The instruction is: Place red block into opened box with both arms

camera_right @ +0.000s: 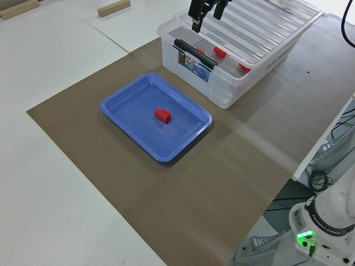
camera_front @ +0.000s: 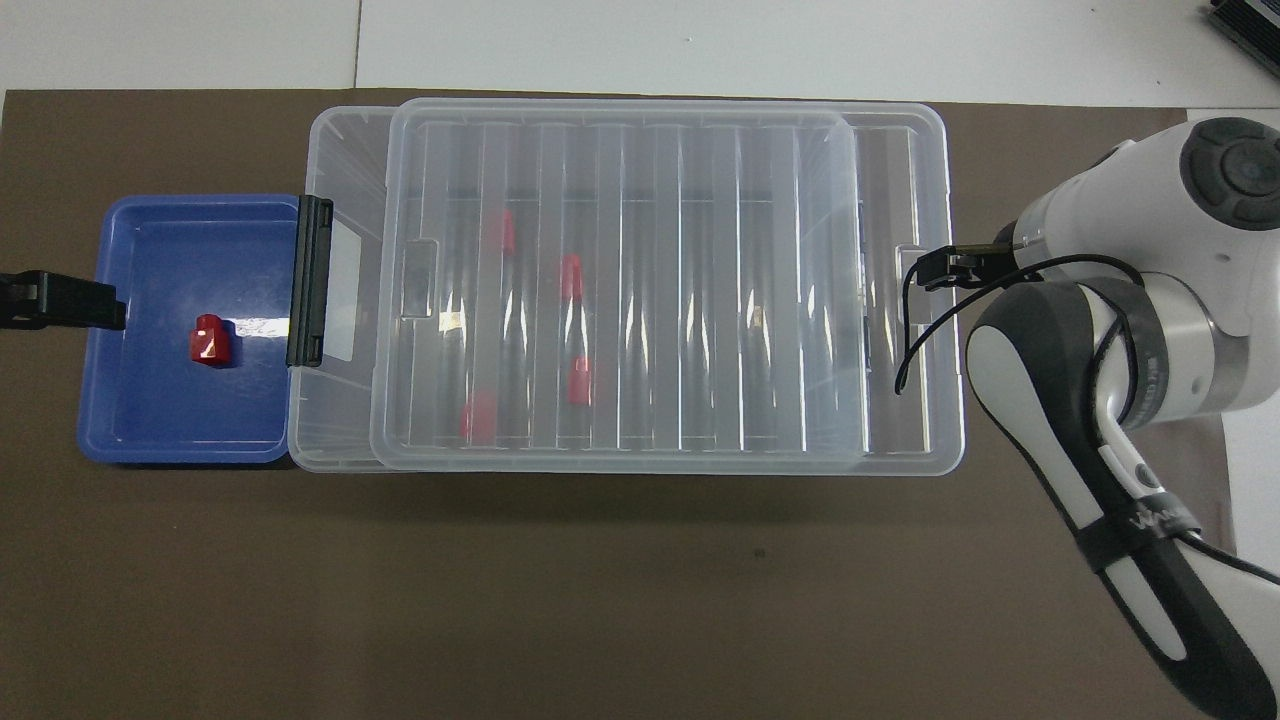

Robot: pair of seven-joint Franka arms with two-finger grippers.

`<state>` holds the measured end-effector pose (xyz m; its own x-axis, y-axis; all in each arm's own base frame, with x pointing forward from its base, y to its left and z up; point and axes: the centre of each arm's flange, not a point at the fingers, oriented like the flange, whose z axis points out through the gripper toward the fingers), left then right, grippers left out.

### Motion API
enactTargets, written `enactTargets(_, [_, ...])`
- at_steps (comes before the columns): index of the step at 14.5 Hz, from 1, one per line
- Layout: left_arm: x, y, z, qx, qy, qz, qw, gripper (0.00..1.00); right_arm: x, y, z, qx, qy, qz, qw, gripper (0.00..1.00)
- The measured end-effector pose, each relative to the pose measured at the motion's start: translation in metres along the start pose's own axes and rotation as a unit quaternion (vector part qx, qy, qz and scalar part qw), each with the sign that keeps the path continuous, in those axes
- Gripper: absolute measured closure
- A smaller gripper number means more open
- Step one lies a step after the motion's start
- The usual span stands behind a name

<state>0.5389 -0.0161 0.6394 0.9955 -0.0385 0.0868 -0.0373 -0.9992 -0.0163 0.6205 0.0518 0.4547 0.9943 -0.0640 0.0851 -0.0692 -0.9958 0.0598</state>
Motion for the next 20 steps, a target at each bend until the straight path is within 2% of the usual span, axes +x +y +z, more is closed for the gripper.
enactTargets(17, [0.000,0.000,0.000,0.000,0.001,-0.001,1.000,0.00,-0.004,0.066,-0.001,-0.045,-0.030,0.022,0.998,0.00])
enactTargets(20, [0.004,-0.005,0.009,0.000,0.013,-0.006,1.000,0.00,-0.005,0.071,-0.002,-0.051,-0.034,0.023,0.998,0.00])
